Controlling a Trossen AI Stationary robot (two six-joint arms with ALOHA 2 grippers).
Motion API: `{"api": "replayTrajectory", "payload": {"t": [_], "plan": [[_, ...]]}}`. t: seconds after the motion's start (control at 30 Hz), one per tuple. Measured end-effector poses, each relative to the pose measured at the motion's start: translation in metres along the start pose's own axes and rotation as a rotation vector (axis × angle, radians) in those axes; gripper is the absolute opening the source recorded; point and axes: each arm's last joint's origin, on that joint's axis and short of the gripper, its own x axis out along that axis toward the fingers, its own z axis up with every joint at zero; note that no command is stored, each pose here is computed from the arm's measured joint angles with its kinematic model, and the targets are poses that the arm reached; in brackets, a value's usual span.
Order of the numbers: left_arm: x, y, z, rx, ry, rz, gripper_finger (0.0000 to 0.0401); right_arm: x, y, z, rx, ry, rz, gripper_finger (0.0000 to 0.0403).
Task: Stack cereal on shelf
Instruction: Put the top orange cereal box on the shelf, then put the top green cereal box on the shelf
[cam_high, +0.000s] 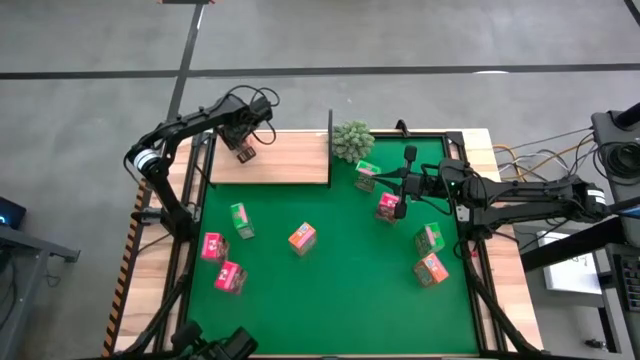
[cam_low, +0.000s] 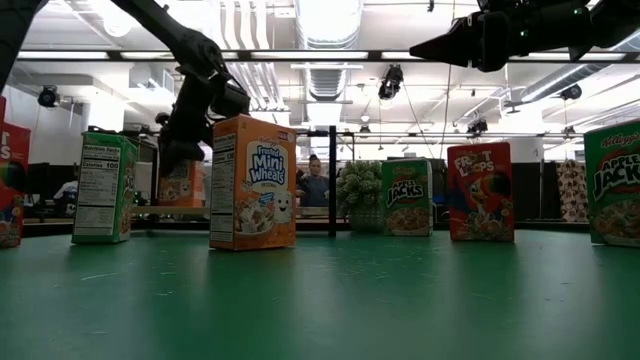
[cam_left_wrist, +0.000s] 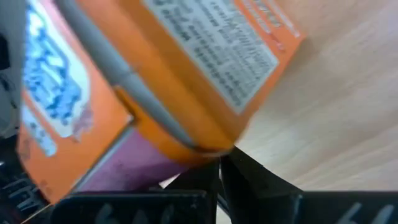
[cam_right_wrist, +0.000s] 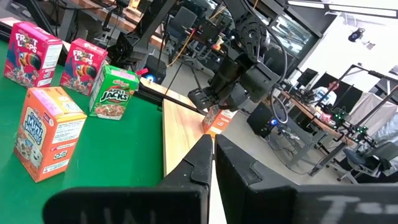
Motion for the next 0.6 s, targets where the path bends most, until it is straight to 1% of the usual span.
{"api": "replayTrajectory", "payload": {"t": [0.17,0.3,0.37,0.47,0.6], "plan": [[-0.008,-0.005,-0.005,0.012,0.002,-0.002,0.0,0.0,0.0,0.0,0.0,0.0,0.0,0.0009],[-0.023,-0.013,-0.012,0.003,-0.026,0.001,0.0,0.0,0.0,0.0,0.0,0.0,0.0,0.0009],[-0.035,-0.018,-0.017,-0.005,-0.072,-0.002,0.0,0.0,0.0,0.0,0.0,0.0,0.0,0.0009],[-0.056,-0.027,-0.026,-0.011,-0.167,-0.047,0.0,0.0,0.0,0.0,0.0,0.0,0.0,0.0009],[-0.092,-0.045,-0.038,0.015,-0.386,-0.164,0.0,0.0,0.0,0.0,0.005,-0.001,0.0,0.0009]]}}
